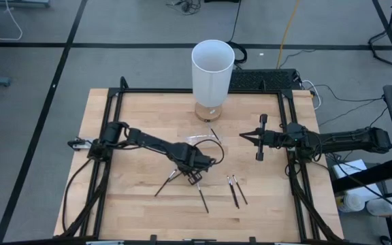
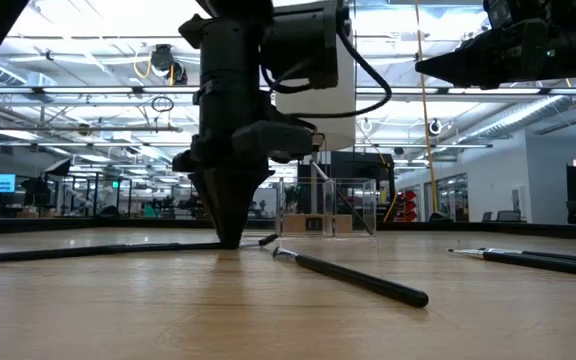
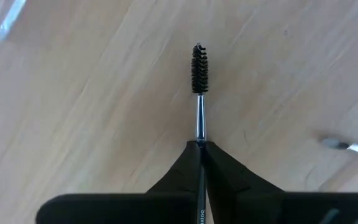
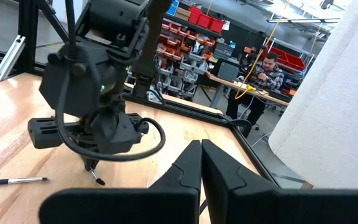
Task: Put items in baskets/containers
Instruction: Put the brow brush into the transparent organizer
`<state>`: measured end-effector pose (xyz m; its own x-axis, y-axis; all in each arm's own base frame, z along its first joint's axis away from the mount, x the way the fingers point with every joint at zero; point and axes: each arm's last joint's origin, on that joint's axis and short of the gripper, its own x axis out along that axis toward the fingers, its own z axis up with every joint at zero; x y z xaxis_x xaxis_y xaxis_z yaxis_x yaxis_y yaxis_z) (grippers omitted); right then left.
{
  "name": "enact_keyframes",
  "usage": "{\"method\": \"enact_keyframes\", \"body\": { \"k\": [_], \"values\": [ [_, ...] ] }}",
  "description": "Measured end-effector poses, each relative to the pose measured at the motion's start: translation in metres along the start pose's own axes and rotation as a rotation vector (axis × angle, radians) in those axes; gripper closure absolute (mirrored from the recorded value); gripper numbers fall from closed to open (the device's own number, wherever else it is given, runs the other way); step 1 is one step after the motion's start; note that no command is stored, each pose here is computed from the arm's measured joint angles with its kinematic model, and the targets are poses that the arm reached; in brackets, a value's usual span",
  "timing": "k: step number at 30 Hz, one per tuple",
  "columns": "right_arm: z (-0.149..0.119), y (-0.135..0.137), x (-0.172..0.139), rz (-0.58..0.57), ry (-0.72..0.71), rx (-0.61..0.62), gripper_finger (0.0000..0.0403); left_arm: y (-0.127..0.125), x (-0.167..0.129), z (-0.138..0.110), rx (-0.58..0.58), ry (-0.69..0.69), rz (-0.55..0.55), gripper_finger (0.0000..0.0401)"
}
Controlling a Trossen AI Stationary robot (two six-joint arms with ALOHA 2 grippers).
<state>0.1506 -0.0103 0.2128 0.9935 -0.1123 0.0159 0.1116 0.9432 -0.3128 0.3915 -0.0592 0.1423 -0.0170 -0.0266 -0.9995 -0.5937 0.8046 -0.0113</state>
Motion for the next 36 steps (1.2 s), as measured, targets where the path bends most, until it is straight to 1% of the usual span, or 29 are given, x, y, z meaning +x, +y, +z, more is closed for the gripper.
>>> {"method": "enact_keyframes", "body": {
  "k": [5, 9, 18, 21, 25, 27, 29, 32, 36],
  "values": [
    [0.000, 0.000, 0.000, 0.000, -0.001, -0.007, 0.0403, 0.003, -0.008, -0.002, 0.008, 0.073, 0.035, 0.0396],
    [0.000, 0.000, 0.000, 0.000, 0.000, -0.007, 0.0403, 0.001, -0.013, 0.001, 0.015, 0.050, 0.028, 0.0398],
    [0.000, 0.000, 0.000, 0.000, 0.000, -0.007, 0.0403, 0.002, -0.014, 0.001, 0.018, 0.040, 0.044, 0.0398],
    [0.000, 0.000, 0.000, 0.000, 0.000, -0.007, 0.0403, 0.000, -0.014, 0.000, 0.064, 0.034, 0.036, 0.0383],
    [0.000, 0.000, 0.000, 0.000, 0.000, -0.007, 0.0403, -0.005, -0.014, -0.005, 0.207, 0.035, 0.036, 0.0352],
    [0.000, 0.000, 0.000, 0.000, 0.000, -0.007, 0.0403, -0.008, -0.014, -0.008, 0.254, 0.035, 0.034, 0.0335],
    [0.000, 0.000, 0.000, 0.000, 0.000, -0.007, 0.0403, -0.010, -0.014, -0.008, 0.263, 0.025, 0.025, 0.0320],
    [0.000, 0.000, 0.000, 0.000, 0.000, -0.007, 0.0403, -0.014, -0.014, -0.004, 0.230, -0.019, -0.008, 0.0303],
    [0.000, 0.000, 0.000, 0.001, 0.002, -0.007, 0.0403, -0.016, -0.014, 0.000, 0.194, -0.092, -0.008, 0.0294]
  ]
}}
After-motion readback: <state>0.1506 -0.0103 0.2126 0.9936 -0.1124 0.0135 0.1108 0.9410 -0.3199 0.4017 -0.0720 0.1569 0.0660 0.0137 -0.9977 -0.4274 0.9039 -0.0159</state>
